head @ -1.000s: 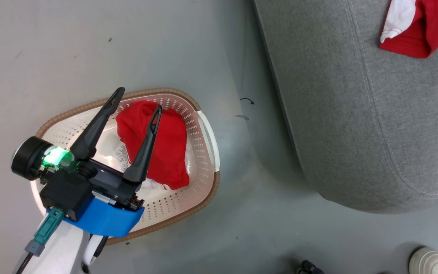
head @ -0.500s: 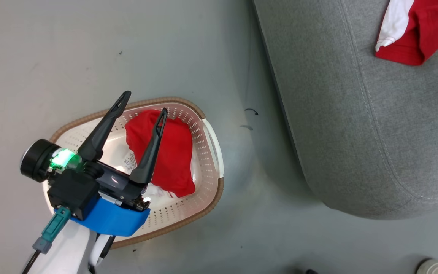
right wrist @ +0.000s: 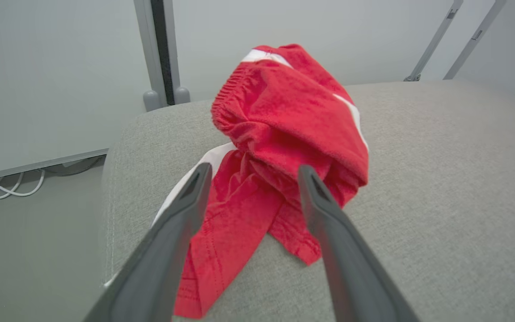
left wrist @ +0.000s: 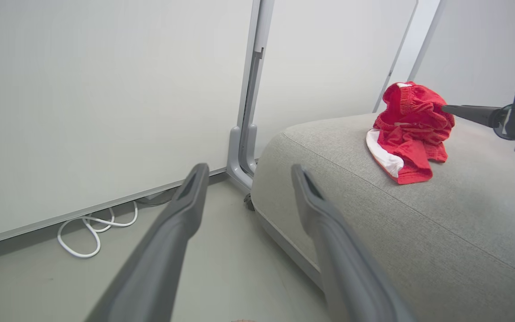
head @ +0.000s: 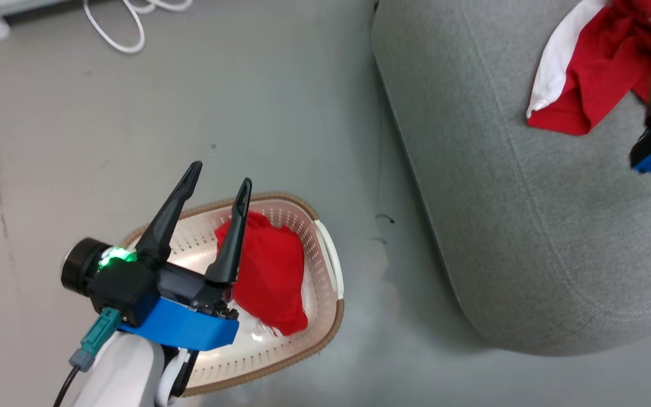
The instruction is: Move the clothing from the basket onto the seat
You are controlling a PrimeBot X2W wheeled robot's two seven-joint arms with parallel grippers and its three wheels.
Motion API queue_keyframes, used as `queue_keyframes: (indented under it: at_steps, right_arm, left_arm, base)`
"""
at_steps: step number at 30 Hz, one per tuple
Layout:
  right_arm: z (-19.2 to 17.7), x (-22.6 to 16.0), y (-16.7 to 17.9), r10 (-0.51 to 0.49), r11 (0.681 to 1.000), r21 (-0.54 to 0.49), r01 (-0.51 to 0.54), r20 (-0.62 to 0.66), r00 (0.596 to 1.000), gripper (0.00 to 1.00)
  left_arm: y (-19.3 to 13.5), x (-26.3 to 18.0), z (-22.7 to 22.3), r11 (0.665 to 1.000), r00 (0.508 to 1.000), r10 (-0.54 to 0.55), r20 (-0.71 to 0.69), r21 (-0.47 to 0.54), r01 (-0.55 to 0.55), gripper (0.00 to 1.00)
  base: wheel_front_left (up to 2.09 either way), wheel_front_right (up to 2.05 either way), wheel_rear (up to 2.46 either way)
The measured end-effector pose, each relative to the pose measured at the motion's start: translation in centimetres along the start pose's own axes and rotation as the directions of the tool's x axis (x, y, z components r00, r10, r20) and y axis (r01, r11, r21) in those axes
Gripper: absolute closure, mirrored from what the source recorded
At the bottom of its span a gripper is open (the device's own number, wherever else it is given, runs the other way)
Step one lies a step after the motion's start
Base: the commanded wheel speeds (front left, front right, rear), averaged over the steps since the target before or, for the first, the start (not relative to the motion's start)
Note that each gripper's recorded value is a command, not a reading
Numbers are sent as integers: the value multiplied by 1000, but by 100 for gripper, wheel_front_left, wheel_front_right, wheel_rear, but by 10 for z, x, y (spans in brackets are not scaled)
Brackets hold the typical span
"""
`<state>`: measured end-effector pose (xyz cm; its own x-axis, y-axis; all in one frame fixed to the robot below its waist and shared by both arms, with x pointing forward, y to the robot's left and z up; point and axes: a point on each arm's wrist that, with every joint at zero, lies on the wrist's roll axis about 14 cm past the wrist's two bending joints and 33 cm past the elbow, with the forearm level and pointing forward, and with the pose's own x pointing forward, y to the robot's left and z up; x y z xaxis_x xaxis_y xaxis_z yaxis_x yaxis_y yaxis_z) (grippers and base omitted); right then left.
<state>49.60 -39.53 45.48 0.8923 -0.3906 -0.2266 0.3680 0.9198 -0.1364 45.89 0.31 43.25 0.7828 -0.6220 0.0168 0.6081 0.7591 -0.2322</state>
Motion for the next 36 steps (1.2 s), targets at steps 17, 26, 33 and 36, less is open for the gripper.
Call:
queue_keyframes:
  at_steps: [17,26,33,36]
  right_arm:
    - [14,-105,80,217,975,8,-222,173,961,0]
    - [20,-146,104,279,955,34,-294,229,933,0]
    - [15,-167,129,355,925,55,-377,234,905,0]
    - [18,-170,136,373,917,50,-396,246,895,0]
  left_arm:
    - [-3,-66,47,983,982,179,59,25,-181,0]
    - [11,-98,53,957,954,289,74,6,-290,0]
    - [29,-122,56,925,922,379,84,-7,-380,0]
    - [36,-129,59,914,910,404,90,-6,-405,0]
  base:
    - [0,0,0]
    - [0,0,0]
    - [0,0,0]
    - [0,0,0]
